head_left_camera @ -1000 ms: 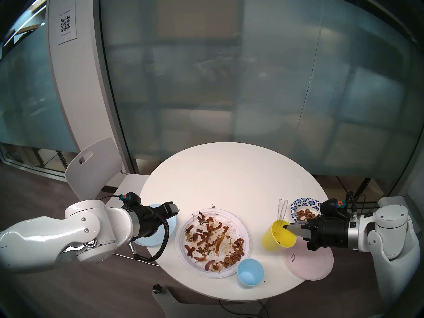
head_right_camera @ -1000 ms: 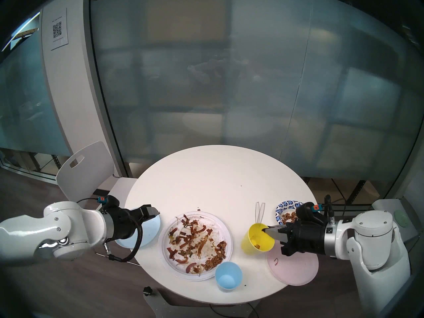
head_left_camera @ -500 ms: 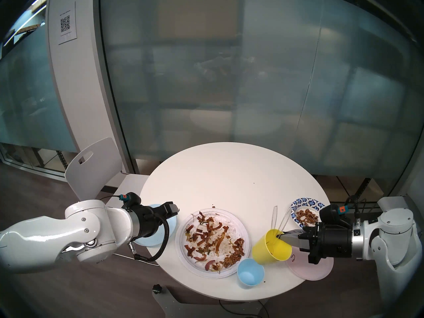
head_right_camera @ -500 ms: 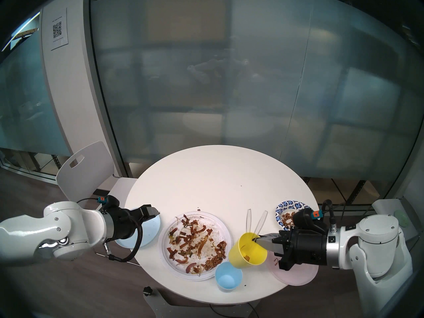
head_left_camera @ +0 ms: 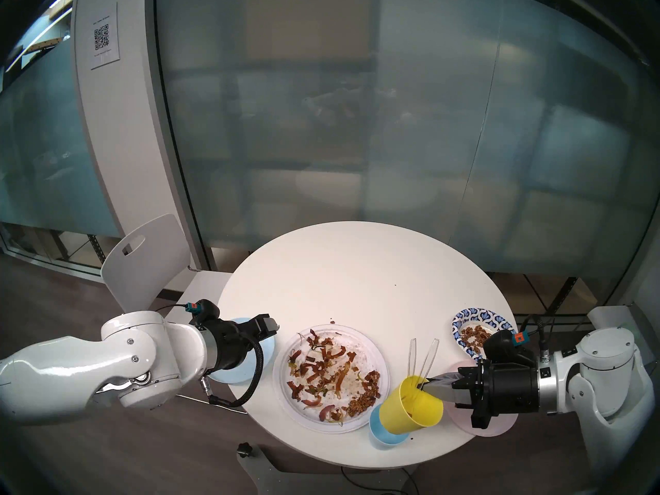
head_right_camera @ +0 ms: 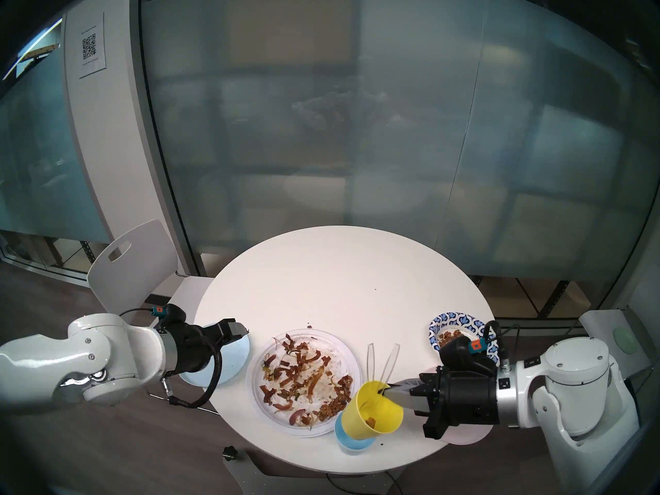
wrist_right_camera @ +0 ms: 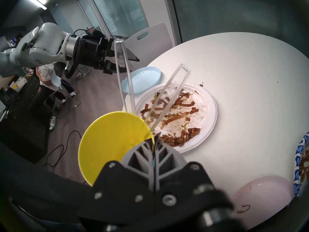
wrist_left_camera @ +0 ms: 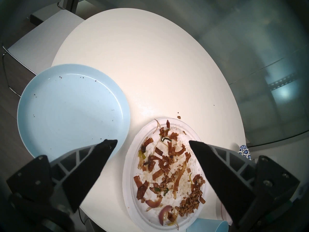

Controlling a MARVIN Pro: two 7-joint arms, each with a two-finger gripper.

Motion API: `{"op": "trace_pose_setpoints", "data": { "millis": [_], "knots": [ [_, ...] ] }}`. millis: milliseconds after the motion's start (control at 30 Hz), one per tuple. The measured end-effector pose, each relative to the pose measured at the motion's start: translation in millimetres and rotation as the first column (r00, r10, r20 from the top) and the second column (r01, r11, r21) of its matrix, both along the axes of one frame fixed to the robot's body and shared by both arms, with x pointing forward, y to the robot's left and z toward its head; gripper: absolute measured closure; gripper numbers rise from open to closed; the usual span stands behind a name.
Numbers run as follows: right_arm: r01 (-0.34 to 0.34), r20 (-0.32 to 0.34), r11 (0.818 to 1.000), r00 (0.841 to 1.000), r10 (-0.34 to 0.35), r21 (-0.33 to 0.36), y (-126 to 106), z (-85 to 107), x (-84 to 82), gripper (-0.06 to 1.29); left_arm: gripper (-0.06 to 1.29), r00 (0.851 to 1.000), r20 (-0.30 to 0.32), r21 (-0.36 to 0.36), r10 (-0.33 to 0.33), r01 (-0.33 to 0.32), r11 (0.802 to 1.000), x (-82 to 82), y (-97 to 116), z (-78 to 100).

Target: Stack the plates into one stack

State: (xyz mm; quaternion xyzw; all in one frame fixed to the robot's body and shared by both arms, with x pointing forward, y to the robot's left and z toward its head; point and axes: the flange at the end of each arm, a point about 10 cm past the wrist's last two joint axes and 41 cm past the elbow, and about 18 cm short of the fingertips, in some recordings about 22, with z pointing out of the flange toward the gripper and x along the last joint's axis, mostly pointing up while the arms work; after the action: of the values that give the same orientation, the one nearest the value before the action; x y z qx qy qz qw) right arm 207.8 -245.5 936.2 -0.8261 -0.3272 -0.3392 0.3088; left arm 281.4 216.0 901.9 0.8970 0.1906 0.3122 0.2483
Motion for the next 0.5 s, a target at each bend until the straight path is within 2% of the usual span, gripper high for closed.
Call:
{"op": "trace_pose_setpoints", "data": {
  "millis": [500],
  "knots": [
    [-0.020,-0.010,0.994,1.000,0.019,-0.107,15.4,-5.5,11.6,1.25,0.00,1.000,0.000,0.000,0.000,0.000,1.000,0.0,0.1,0.0]
  ]
}}
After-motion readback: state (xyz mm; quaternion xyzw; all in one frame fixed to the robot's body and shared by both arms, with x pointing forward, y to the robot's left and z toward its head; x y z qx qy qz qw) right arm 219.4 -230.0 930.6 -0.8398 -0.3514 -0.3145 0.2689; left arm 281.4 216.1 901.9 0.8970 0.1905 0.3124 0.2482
